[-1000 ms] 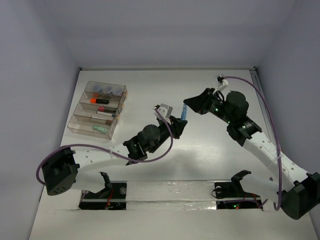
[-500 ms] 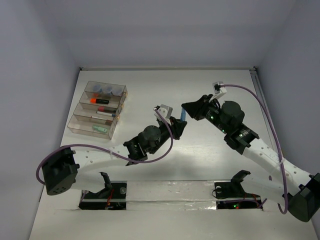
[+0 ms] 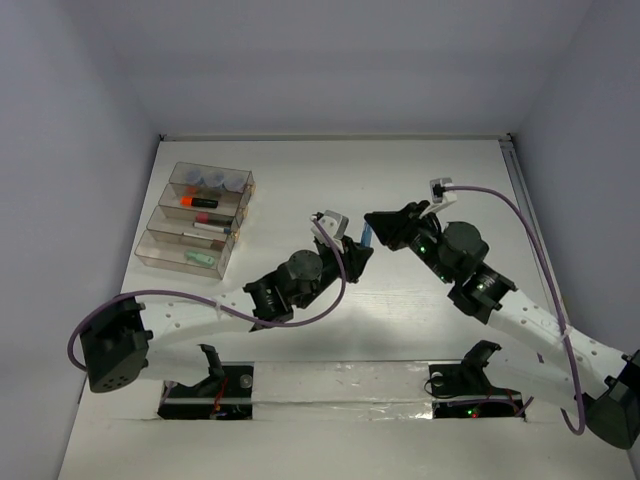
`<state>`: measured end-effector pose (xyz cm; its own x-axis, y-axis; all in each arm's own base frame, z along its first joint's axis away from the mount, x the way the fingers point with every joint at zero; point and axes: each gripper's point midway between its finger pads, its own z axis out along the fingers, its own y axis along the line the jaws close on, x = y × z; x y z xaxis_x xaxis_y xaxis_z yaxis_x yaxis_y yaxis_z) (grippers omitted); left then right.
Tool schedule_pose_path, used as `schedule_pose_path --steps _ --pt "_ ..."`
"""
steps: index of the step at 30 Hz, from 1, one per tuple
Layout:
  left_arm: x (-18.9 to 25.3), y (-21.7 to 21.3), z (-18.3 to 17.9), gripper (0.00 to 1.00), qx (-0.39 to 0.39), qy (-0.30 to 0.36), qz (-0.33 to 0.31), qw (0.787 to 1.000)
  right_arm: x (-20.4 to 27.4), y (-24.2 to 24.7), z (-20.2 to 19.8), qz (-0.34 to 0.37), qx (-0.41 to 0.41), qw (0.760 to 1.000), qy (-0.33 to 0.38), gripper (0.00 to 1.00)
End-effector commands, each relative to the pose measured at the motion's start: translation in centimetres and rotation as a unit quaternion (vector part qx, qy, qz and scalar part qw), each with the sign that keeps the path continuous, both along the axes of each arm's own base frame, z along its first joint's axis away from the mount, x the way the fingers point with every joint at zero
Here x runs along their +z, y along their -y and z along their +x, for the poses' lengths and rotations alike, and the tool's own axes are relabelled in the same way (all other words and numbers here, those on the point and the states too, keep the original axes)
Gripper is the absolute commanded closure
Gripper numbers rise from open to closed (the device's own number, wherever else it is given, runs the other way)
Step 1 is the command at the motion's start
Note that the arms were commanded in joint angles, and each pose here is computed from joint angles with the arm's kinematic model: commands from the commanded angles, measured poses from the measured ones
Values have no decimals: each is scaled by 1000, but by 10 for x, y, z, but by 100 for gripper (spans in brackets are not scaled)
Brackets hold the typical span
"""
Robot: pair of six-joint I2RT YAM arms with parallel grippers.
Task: Sort the stationery into containers
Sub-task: Close the pen cap on the pen, then place the pen in the storage box.
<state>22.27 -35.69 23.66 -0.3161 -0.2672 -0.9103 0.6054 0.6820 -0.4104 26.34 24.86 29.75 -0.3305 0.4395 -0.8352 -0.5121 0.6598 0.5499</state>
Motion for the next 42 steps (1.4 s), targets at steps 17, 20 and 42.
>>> schedule_pose_path --steps 17,20,42 --pt "161 -39 34 100 43 105 -152 982 -141 -34 -59 -87 58 986 -128 100" --pt "159 -40 33 100 43 103 -148 983 -136 -33 -56 -84 49 987 -127 100" --pt "-8 -260 107 100 416 -101 -177 886 -50 70 -46 -85 -130 987 -44 0"
